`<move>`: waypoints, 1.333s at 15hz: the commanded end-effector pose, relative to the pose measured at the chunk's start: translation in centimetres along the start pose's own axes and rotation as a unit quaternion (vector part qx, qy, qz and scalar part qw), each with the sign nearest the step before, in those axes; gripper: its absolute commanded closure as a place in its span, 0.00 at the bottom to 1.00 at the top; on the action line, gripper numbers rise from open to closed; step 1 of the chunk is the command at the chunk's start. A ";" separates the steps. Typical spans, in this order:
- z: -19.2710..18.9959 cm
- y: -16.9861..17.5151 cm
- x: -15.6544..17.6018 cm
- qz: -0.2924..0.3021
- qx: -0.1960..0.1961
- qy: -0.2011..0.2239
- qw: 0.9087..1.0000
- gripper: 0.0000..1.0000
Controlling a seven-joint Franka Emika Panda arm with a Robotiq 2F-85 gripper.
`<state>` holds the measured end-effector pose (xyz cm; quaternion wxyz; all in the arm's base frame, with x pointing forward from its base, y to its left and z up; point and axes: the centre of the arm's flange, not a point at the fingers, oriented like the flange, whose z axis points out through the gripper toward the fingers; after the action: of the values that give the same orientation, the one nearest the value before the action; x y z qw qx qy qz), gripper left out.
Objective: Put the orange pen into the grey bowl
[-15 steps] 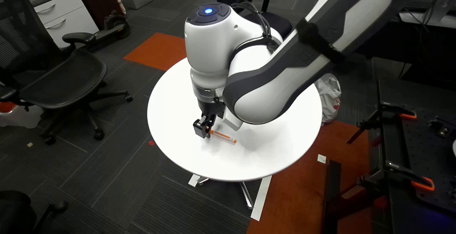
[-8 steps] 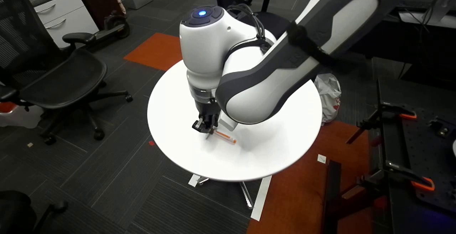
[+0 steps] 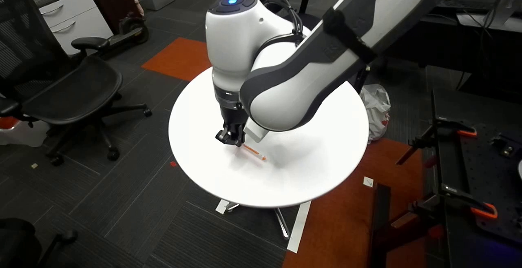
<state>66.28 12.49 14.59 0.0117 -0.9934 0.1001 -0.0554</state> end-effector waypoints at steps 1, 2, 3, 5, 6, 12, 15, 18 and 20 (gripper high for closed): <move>-5.7 2.0 -1.5 0.056 0.017 0.034 0.998 0.97; -7.1 2.7 -1.8 0.073 0.020 0.045 0.996 0.97; -8.3 3.5 -2.0 0.092 0.021 0.059 0.994 0.97; -10.7 5.5 -2.4 0.132 0.021 0.081 0.988 0.97; -11.8 6.8 -2.8 0.156 0.019 0.090 0.984 0.97; -15.9 15.2 -3.5 0.283 0.012 0.140 0.949 0.97; -17.3 19.3 -2.8 0.324 0.006 0.147 0.935 0.97; -18.8 22.9 -2.0 0.347 0.000 0.148 0.926 0.97; -19.6 25.1 -1.4 0.353 0.002 0.141 0.925 0.97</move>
<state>58.71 -9.89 31.04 0.0139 -0.8800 0.4318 -0.1972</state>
